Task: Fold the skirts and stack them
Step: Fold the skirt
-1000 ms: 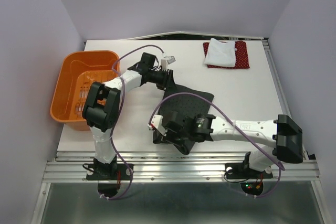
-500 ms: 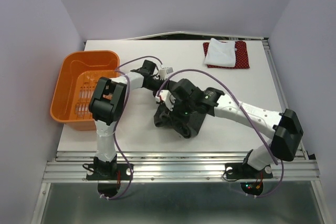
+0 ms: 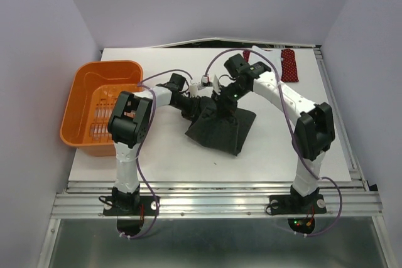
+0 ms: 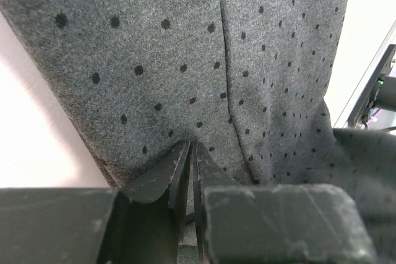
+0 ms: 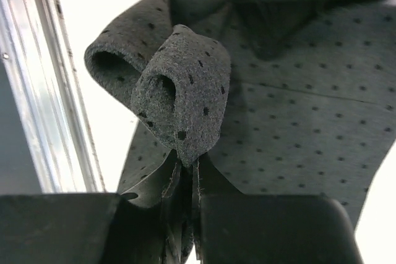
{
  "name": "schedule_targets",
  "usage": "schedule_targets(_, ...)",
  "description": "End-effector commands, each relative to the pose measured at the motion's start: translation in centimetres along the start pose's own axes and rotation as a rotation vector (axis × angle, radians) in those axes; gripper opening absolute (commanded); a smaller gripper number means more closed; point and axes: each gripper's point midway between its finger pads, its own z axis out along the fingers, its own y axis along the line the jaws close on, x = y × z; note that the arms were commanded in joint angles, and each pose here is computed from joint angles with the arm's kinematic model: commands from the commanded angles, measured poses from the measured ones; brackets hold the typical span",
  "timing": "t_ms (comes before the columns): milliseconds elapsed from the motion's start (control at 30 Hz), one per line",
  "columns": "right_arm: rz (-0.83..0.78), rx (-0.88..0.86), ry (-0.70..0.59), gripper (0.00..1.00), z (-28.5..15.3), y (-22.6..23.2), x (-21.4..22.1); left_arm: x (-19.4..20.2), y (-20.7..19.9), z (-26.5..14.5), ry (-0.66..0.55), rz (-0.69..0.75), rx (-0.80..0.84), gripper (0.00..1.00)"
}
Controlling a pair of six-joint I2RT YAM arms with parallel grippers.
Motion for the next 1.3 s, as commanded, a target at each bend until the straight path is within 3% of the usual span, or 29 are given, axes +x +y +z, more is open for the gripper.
schedule_targets(0,-0.034,-0.098,-0.012,0.01,-1.0,-1.7,1.2,1.8,1.9,0.1,0.059,-0.018,-0.066,0.19)
schedule_targets(233,-0.018,-0.224,0.057,0.01,2.8,-2.3,5.7,-1.2,0.0,-1.5,-0.028,0.068,-0.058,0.22)
schedule_targets(567,-0.039,-0.247,0.006,0.01,1.8,-0.9,4.7,-8.4,-3.5,-4.9,-0.202,0.197,-0.067,0.25)
schedule_targets(667,-0.029,-0.257,0.009,0.01,1.7,-0.7,4.7,-9.5,-3.2,-4.3,-0.209,0.156,-0.056,0.25)
schedule_targets(833,-0.029,-0.266,0.006,0.01,1.5,-0.5,4.5,-9.2,-0.9,-2.3,-0.189,0.081,-0.065,0.24)
schedule_targets(1000,-0.041,-0.264,0.001,0.01,0.7,-0.5,3.4,-6.4,3.2,-0.1,-0.103,-0.010,-0.128,0.20)
schedule_targets(1267,-0.114,-0.213,0.027,0.01,-0.1,-3.1,1.9,-4.9,5.9,0.5,-0.057,-0.041,-0.216,0.14)
